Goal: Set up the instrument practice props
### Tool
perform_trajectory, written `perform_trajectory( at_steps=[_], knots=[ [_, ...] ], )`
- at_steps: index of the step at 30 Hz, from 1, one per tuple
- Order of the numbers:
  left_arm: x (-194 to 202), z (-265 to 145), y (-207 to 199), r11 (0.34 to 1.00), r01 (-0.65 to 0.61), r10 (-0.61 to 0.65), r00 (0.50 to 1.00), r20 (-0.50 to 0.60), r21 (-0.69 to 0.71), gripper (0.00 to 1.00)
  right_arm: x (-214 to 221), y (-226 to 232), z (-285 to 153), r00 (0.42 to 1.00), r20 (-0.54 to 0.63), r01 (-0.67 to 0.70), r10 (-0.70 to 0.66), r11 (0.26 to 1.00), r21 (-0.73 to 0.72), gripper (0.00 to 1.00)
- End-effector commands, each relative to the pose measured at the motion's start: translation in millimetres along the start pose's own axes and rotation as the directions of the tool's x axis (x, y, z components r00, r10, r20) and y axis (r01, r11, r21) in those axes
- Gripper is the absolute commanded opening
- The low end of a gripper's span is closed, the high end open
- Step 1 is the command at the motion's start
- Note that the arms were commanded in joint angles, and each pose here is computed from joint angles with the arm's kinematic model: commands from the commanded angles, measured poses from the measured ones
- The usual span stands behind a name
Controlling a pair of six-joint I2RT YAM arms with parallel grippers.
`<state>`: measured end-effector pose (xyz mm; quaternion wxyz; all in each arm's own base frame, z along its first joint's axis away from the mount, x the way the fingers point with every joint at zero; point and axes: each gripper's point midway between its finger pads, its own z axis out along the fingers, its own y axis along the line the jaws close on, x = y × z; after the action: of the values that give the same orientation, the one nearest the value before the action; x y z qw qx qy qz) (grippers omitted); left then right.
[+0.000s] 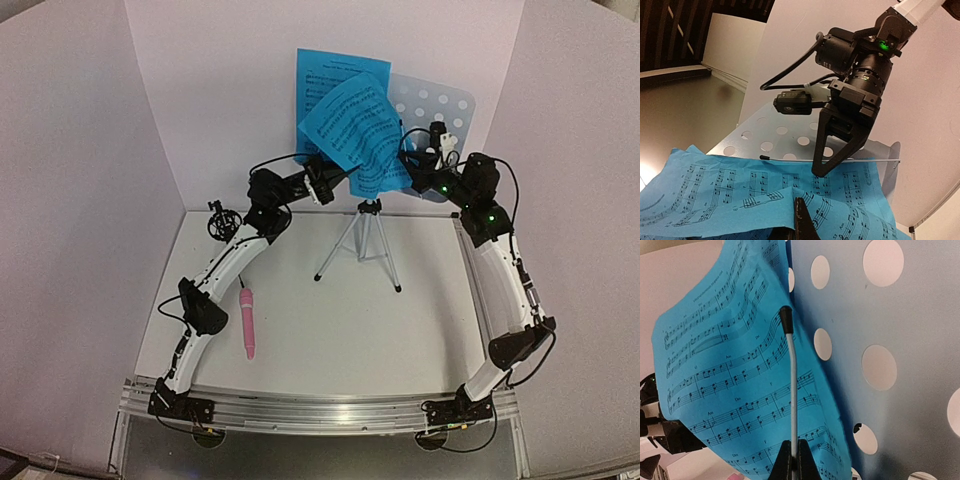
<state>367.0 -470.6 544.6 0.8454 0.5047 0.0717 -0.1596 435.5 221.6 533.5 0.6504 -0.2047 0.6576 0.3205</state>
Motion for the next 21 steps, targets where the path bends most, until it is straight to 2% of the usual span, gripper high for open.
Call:
perform_trajectory(
  at_steps=[1,15,17,21],
  knots=[
    [-16.9,5.3,1.0,0.996,-0.087,0.088,0.995,0.056,-0.013,0.0,-10.1,25.1,-7.6,0.999,0.025,0.036,-0.033,0.995,-0.093,0.0],
    [-10.6,6.8,0.1,0.992,-0.116,0.117,0.993,0.033,-0.041,0.0,-9.6,25.5,-10.4,0.999,0.029,0.043,-0.041,0.995,-0.09,0.01],
    [-11.0,6.7,0.2,0.992,-0.122,0.123,0.992,0.035,-0.042,0.0,-8.5,24.5,-10.9,0.999,0.028,0.04,-0.038,0.996,-0.081,0.05],
    [-10.6,6.7,-2.2,0.991,-0.13,0.131,0.991,0.037,-0.032,0.0,-9.9,23.4,-13.5,0.999,0.032,0.041,-0.039,0.997,-0.067,0.23]
  ],
)
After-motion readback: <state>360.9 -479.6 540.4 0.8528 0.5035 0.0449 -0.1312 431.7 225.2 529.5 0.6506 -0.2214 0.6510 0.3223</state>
